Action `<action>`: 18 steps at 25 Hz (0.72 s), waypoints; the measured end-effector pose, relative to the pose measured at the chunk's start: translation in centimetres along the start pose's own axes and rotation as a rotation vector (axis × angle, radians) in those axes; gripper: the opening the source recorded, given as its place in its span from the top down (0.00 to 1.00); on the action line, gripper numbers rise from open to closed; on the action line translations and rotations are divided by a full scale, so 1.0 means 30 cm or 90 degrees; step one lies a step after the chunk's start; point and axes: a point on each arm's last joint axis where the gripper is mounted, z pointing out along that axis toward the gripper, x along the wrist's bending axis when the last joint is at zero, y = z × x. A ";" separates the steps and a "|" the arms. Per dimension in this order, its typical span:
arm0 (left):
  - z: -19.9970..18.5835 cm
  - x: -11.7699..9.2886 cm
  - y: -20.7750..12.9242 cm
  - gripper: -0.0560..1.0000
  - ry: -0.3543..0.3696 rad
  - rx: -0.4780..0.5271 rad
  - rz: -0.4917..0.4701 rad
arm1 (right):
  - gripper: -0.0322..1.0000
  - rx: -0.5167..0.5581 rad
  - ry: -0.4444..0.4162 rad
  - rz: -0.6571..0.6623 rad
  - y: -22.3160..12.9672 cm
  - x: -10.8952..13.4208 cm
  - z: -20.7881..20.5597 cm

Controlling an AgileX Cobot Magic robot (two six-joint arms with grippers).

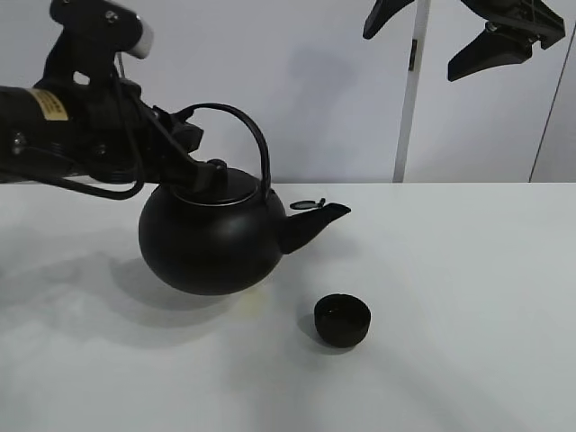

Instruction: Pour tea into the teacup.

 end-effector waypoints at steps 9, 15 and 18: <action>-0.111 -0.008 -0.100 0.85 0.040 -0.033 -0.082 | 0.33 0.000 0.000 0.000 0.000 0.000 0.000; -0.156 -0.015 -0.141 0.85 0.044 -0.031 -0.097 | 0.33 0.000 0.000 0.000 0.000 0.000 0.000; -0.171 -0.016 -0.153 0.85 0.048 -0.033 -0.099 | 0.33 -0.001 0.000 0.000 0.000 0.000 0.000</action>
